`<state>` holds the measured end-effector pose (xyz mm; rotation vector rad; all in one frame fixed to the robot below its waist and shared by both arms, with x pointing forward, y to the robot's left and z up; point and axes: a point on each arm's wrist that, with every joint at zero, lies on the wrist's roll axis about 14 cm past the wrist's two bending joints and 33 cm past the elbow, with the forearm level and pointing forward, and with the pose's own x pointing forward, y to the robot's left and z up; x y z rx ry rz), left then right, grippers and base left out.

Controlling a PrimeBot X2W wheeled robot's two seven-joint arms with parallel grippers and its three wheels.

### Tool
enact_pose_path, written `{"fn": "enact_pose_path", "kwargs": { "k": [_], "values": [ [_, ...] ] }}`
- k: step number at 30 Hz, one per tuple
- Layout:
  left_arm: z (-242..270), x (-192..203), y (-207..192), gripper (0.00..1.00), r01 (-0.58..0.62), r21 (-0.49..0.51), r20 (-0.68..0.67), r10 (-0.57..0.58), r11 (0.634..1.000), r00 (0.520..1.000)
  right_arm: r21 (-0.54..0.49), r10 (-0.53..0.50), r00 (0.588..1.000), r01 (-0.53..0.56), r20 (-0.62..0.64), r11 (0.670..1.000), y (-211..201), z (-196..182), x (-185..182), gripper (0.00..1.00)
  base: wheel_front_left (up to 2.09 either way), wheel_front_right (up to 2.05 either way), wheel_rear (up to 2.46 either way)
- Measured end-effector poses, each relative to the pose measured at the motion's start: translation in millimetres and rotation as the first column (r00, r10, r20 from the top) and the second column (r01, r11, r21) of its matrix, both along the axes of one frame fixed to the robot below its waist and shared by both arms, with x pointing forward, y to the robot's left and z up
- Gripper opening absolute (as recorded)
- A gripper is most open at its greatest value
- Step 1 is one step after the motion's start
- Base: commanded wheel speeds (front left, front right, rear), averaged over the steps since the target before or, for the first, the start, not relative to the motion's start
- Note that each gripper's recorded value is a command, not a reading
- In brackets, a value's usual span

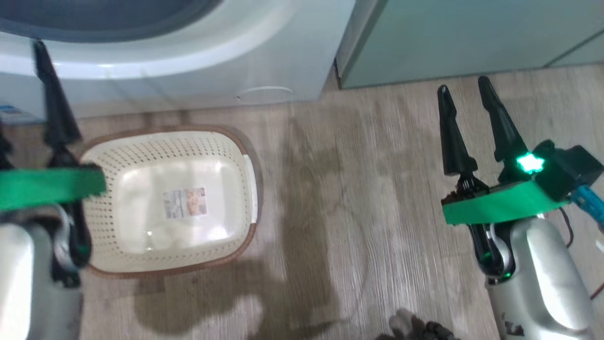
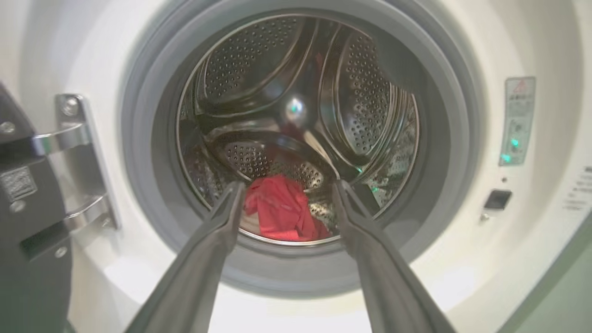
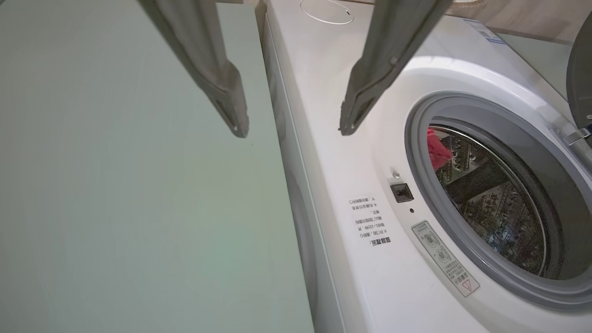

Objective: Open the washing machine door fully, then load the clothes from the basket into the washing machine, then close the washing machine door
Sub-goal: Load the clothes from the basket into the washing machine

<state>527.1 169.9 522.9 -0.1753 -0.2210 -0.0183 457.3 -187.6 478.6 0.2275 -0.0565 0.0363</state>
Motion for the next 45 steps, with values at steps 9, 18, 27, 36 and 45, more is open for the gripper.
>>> {"fn": "enact_pose_path", "kwargs": {
  "k": [9, 18, 27, 36, 45],
  "values": [
    [2.7, -58.8, 0.3, 1.0, -0.019, 0.01, -0.041, 0.02, 1.0, 0.999, -0.019, 0.005, 1.0, -0.005, 0.004, 1.0, 3.5, 12.6, -26.2, 1.0, 0.0, 0.0, 0.0],
    [-3.8, -103.9, -1.4, 1.0, 0.003, 0.046, -0.092, 0.001, 0.999, 0.996, -0.047, 0.01, 1.0, -0.01, -0.004, 0.999, 4.3, 26.5, -55.2, 1.0, 0.0, 0.0, 0.0],
    [-8.6, -135.5, -13.0, 1.0, 0.054, 0.06, -0.131, -0.046, 0.997, 0.99, -0.059, -0.009, 1.0, 0.009, -0.006, 0.998, -1.7, 34.5, -85.9, 1.0, 0.0, 0.0, 0.0],
    [-15.2, -154.1, -14.6, 1.0, 0.062, 0.068, -0.174, -0.049, 0.996, 0.984, -0.067, -0.037, 0.999, 0.037, -0.002, 0.997, -10.5, 41.1, -108.6, 1.0, 0.0, 0.0, 0.0],
    [-15.9, -163.4, -10.0, 1.0, 0.044, 0.079, -0.184, -0.029, 0.996, 0.983, -0.075, -0.051, 0.999, 0.05, -0.007, 0.996, -14.6, 42.6, -122.3, 1.0, 0.0, 0.0, 0.0]
  ]
}}
